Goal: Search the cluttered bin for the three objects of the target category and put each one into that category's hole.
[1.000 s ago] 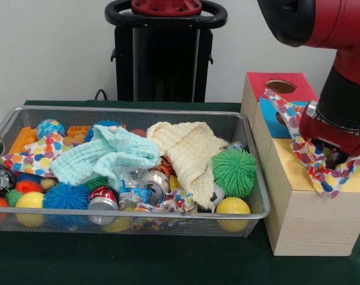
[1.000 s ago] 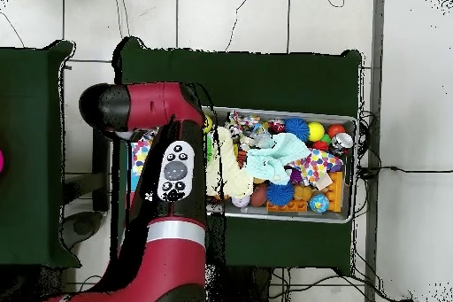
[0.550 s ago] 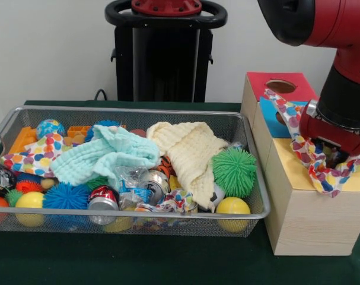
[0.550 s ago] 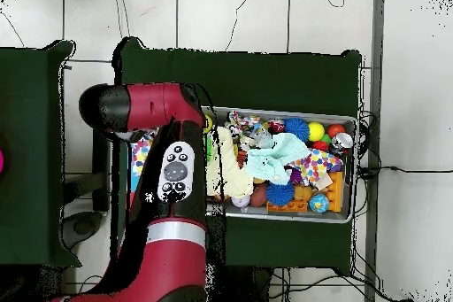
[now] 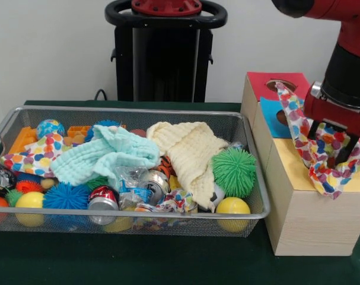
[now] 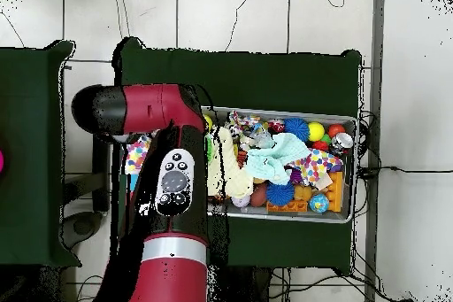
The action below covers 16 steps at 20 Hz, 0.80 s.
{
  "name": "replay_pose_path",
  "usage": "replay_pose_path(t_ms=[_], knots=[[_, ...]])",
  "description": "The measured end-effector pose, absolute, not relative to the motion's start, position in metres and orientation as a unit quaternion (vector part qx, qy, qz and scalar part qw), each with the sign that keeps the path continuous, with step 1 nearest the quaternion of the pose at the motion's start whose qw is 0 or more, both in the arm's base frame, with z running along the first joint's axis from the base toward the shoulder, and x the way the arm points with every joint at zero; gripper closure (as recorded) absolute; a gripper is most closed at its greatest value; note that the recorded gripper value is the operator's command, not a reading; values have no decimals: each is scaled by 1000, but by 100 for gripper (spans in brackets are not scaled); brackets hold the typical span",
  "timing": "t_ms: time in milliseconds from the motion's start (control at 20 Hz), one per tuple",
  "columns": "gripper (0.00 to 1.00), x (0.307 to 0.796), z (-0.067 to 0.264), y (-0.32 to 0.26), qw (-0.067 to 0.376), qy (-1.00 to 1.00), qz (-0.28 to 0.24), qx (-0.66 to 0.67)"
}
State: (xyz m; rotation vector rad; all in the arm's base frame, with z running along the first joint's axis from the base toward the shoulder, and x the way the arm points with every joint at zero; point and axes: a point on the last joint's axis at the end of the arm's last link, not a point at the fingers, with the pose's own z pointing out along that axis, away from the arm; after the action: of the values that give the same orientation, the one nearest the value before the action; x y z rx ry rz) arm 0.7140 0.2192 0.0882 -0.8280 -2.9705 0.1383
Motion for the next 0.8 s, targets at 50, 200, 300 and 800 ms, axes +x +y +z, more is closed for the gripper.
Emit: replay_pose_path(t_ms=[50, 200, 300, 800], knots=[[0, 714, 91, 219, 27, -962, 44, -268], [0, 712, 104, 219, 22, -962, 42, -269], [0, 713, 113, 219, 18, -962, 40, -269], [0, 715, 127, 219, 9, -962, 38, -269]])
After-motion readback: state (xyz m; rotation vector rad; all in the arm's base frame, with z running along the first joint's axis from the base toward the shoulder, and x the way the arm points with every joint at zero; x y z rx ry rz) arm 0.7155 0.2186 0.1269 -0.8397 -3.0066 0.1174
